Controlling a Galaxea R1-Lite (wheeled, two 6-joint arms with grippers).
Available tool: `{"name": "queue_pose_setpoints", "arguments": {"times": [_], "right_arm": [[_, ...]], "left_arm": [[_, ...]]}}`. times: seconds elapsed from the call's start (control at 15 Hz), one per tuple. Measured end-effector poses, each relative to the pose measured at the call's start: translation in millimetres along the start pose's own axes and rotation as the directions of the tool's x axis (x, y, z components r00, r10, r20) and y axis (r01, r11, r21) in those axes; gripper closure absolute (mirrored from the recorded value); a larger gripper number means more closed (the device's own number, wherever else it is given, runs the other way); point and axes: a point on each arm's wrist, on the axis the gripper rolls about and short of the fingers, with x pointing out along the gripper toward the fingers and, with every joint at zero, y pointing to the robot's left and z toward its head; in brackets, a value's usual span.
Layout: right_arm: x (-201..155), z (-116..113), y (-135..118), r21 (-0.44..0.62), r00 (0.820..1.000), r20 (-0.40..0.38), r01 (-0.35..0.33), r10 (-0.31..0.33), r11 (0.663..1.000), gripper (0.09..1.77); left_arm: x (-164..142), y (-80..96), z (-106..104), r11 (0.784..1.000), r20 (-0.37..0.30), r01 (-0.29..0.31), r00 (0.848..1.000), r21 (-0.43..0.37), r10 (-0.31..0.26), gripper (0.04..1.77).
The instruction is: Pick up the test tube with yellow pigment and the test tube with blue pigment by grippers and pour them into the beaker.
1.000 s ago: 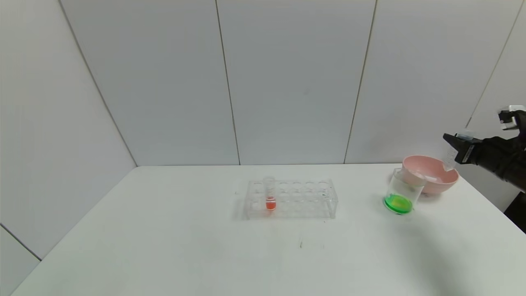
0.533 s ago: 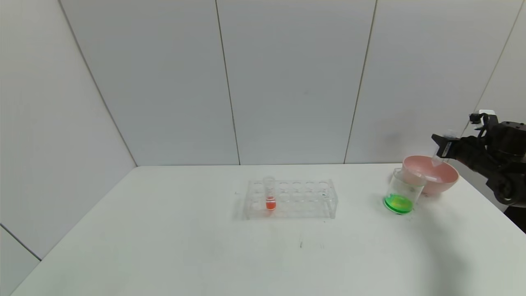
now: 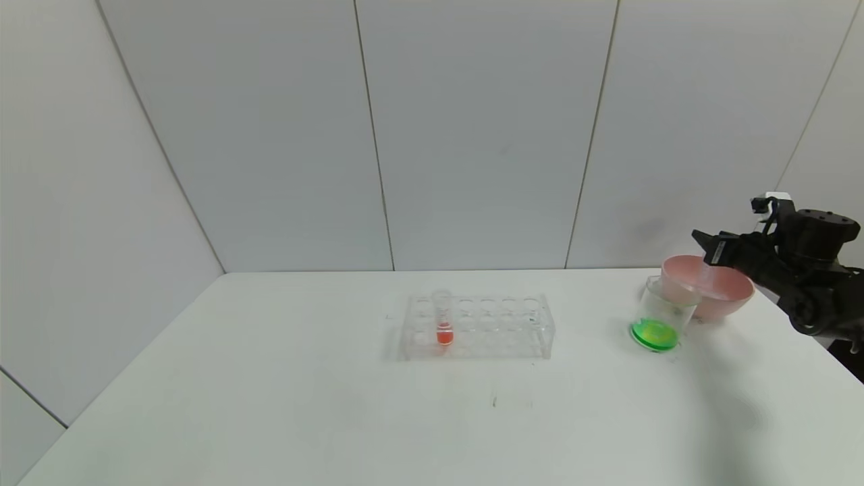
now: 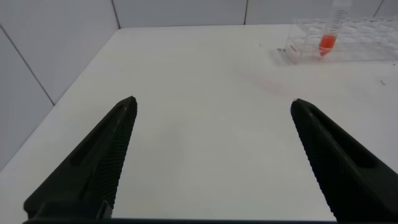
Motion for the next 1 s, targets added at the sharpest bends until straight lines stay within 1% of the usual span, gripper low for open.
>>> {"name": "queue_pose_setpoints", "arguments": {"times": [0.2,0.33,0.4,0.53,0.6,0.67,0.8,1.0], "right_arm": [[3.7,3.2,2.9,-0.001,1.000,0.004,-0.001,0.001,1.000,0.66],[6.5,7.4,13.1,-0.005,1.000,0.012,-0.019,0.019,1.000,0.54],[8.0,10.1,22.7,-0.005,1.000,0.010,-0.022,0.022,1.000,0.50],[10.1,18.0,50.8,-0.007,1.000,0.013,-0.020,0.020,1.000,0.42],[9.4,23.2,66.8,-0.009,0.999,0.021,-0.033,0.033,0.999,0.39],[6.0,28.5,84.2,-0.011,0.998,0.027,-0.059,0.060,0.998,0.36],[-7.1,38.4,110.8,-0.015,0.993,0.034,-0.111,0.111,0.994,0.31],[-42.0,62.6,132.2,-0.021,0.985,0.067,-0.158,0.160,0.987,0.26]], "left_arm": [[0.0,0.0,0.0,1.000,0.000,0.000,1.000,0.000,0.000,0.05],[0.0,0.0,0.0,1.000,0.000,0.000,1.000,0.000,0.000,0.05],[0.0,0.0,0.0,1.000,0.000,0.000,1.000,0.000,0.000,0.05],[0.0,0.0,0.0,1.000,0.000,0.000,1.000,0.000,0.000,0.05],[0.0,0.0,0.0,1.000,0.000,0.000,1.000,0.000,0.000,0.05],[0.0,0.0,0.0,1.000,0.000,0.000,1.000,0.000,0.000,0.05],[0.0,0.0,0.0,1.000,0.000,0.000,1.000,0.000,0.000,0.05],[0.0,0.0,0.0,1.000,0.000,0.000,1.000,0.000,0.000,0.05]]}}
